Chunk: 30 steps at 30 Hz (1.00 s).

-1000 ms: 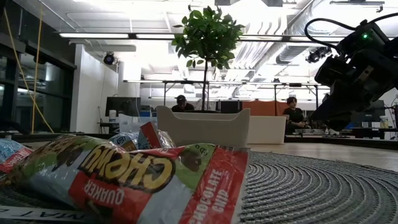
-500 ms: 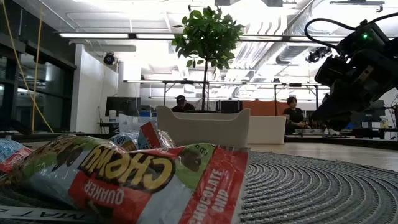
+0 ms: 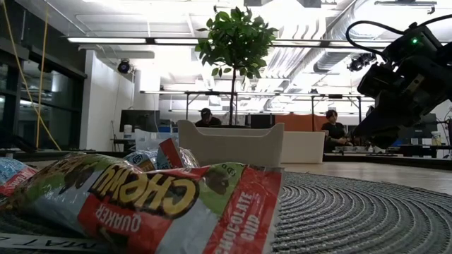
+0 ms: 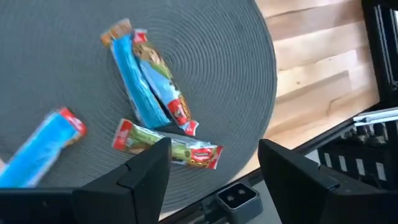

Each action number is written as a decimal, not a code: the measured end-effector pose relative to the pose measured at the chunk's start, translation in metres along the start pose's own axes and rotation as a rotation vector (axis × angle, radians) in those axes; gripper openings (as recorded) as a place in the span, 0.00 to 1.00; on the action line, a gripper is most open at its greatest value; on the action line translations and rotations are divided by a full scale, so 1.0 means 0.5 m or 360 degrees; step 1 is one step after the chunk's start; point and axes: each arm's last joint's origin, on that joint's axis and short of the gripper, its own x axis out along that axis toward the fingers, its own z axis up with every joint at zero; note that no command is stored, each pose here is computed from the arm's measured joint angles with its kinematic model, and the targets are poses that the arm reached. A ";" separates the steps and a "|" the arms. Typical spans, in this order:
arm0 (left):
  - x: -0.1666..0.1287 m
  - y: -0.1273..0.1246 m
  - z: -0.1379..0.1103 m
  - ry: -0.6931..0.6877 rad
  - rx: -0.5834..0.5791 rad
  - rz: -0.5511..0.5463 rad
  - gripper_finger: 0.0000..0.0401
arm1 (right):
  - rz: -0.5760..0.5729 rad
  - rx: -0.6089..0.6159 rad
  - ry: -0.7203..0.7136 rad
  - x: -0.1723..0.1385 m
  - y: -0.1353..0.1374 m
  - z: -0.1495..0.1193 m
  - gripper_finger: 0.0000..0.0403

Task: Pick and place Granola Bars by type
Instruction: Put the orange granola bar into the gray bin

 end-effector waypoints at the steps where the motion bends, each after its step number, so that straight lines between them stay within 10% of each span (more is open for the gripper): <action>1: 0.011 0.002 -0.005 0.0011 -0.0013 -0.0006 0.59 | 0.0000 0.0000 0.0000 0.000 0.000 0.000 0.00; 30: 0.238 0.072 0.063 0.0290 -0.0102 0.0293 0.59 | 0.0000 0.0000 0.0000 0.000 0.000 0.000 0.00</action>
